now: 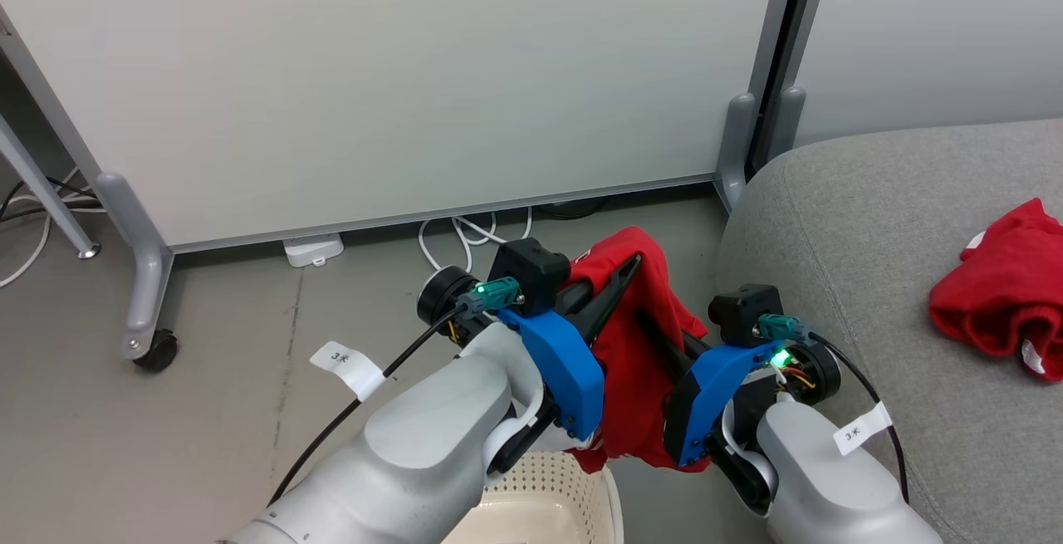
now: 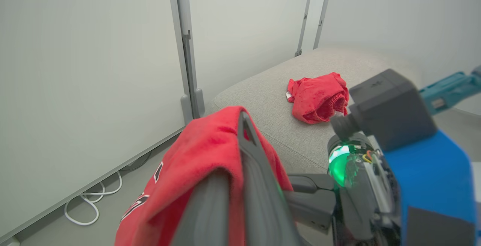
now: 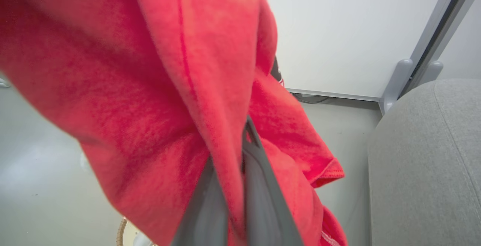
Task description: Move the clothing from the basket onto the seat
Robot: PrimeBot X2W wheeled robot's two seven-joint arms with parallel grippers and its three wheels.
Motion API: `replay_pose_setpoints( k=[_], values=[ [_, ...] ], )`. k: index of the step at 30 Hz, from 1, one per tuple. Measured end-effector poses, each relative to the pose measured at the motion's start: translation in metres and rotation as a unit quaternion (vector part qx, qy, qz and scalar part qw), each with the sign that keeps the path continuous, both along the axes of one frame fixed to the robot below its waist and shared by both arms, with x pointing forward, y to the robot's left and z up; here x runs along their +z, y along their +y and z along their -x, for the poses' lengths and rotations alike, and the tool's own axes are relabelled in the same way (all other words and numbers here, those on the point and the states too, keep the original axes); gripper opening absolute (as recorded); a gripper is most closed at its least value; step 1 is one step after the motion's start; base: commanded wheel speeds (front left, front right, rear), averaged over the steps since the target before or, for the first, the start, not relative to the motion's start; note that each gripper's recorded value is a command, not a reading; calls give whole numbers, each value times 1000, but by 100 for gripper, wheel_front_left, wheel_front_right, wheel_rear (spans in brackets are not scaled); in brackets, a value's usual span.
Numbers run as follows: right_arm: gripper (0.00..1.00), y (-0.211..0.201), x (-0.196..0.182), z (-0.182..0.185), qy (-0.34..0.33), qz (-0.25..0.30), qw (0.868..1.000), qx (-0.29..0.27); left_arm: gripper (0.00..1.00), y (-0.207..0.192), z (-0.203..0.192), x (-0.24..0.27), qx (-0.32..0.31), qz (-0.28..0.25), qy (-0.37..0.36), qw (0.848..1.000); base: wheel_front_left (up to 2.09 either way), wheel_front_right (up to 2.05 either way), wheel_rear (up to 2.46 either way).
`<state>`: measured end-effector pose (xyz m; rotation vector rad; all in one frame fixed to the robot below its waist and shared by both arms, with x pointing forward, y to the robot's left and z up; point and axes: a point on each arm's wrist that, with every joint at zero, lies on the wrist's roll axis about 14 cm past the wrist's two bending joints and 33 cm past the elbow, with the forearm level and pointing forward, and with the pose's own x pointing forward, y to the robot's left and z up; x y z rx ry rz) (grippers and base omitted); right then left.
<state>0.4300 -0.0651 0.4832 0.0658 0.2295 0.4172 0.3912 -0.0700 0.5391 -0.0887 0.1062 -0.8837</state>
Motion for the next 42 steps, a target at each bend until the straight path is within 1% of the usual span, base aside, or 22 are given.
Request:
replay_pose_setpoints(
  k=[7, 8, 9, 10, 11, 12, 23, 30, 34, 39, 42],
  values=[
    [0, -3, 0, -1, -4, -4, 1000, -7, 0, 1, 1, -2, 1, -2, 3, 1000, 0, 0, 0],
    [0, -3, 0, -1, -4, -4, 1000, -7, 18, 1, 1, -2, 1, -3, 4, 1000, 0, 0, 0],
    [0, -3, 0, -2, -4, -4, 1000, -7, 39, 1, 1, -3, 1, -4, 4, 1000, 0, 0, 0],
    [0, -3, 1, -2, -6, -5, 1000, -7, 64, 1, 1, -3, 2, -4, 5, 1000, 0, 0, 0],
    [0, -3, 2, -2, -6, -6, 1000, -8, 98, 2, 1, -4, 3, -4, 6, 1000, 0, 0, 0],
    [0, -3, 1, -2, -6, -5, 1000, -8, 100, 2, 1, -4, 4, -5, 7, 1000, 0, 0, 0],
    [0, -4, 3, -5, -10, -8, 1000, -11, 100, 4, 2, -5, 7, -5, 7, 1000, 0, 0, 0],
    [0, -10, 5, -9, -17, -13, 1000, -22, 100, 14, 7, -15, 11, -5, 8, 1000, 0, 0, 0],
    [0, -12, 5, -9, -18, -14, 999, -26, 100, 16, 12, -15, 11, 5, 6, 1000, 0, 0, 0],
    [0, -14, 6, -8, -21, -15, 999, -30, 100, 30, 24, -23, 30, 16, 6, 999, 0, 0, 0],
    [0, -15, 7, -8, -23, -15, 999, -32, 100, 41, 30, -27, 44, 13, -2, 999, 0, 0, 0]
  ],
)
